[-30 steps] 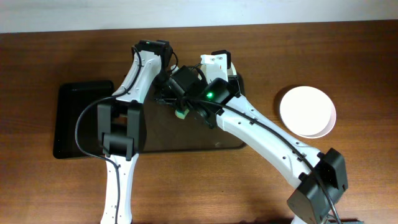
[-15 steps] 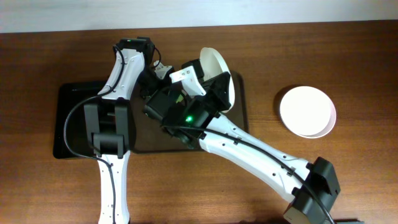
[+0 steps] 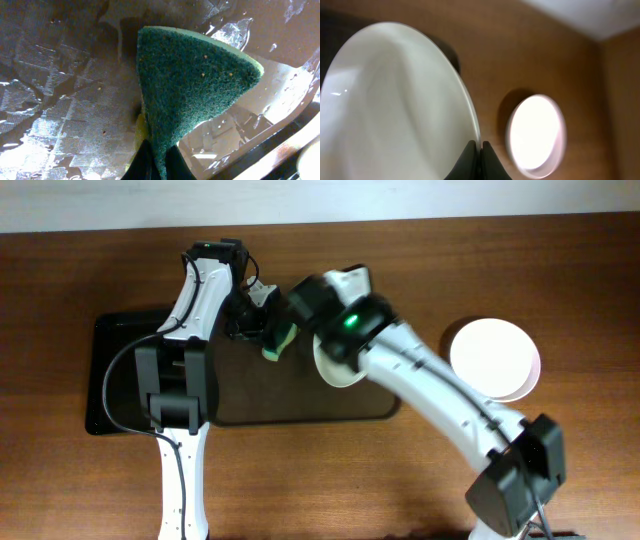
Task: Clean dirty plates on tray and stack at the side
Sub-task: 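Carry the plate right and stack it on the cleaned plates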
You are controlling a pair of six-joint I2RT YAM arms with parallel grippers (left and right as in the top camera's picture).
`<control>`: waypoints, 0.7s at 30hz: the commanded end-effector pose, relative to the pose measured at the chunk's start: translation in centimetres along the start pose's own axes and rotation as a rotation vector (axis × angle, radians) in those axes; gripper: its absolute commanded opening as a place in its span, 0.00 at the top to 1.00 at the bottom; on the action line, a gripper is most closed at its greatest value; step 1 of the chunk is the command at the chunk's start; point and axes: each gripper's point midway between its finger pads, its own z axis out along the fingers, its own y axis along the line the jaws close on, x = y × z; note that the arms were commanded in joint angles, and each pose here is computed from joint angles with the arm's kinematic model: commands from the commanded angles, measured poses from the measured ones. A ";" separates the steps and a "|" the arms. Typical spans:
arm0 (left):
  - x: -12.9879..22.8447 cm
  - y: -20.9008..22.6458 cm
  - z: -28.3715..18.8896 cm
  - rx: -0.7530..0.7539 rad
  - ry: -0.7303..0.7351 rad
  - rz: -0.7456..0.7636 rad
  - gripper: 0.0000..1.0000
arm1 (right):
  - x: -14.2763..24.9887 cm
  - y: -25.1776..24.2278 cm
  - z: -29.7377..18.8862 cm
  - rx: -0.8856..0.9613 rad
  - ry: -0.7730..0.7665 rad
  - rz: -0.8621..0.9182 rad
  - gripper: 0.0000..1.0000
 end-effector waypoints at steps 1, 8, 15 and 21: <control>-0.2 -0.4 -1.3 -0.012 -0.032 0.005 0.99 | 1.7 -0.8 2.1 -0.290 0.220 0.152 0.96; -0.4 -0.4 -1.3 -0.014 -0.042 0.011 0.99 | 3.4 -16.4 6.2 -0.276 0.326 0.506 0.96; -0.6 -0.4 -1.3 -0.014 -0.048 0.013 0.99 | 10.1 -25.4 11.2 -0.140 0.432 0.759 0.96; -0.6 -0.4 -1.3 -0.015 -0.048 0.013 0.99 | 15.7 -24.6 16.1 -0.077 0.482 0.821 0.96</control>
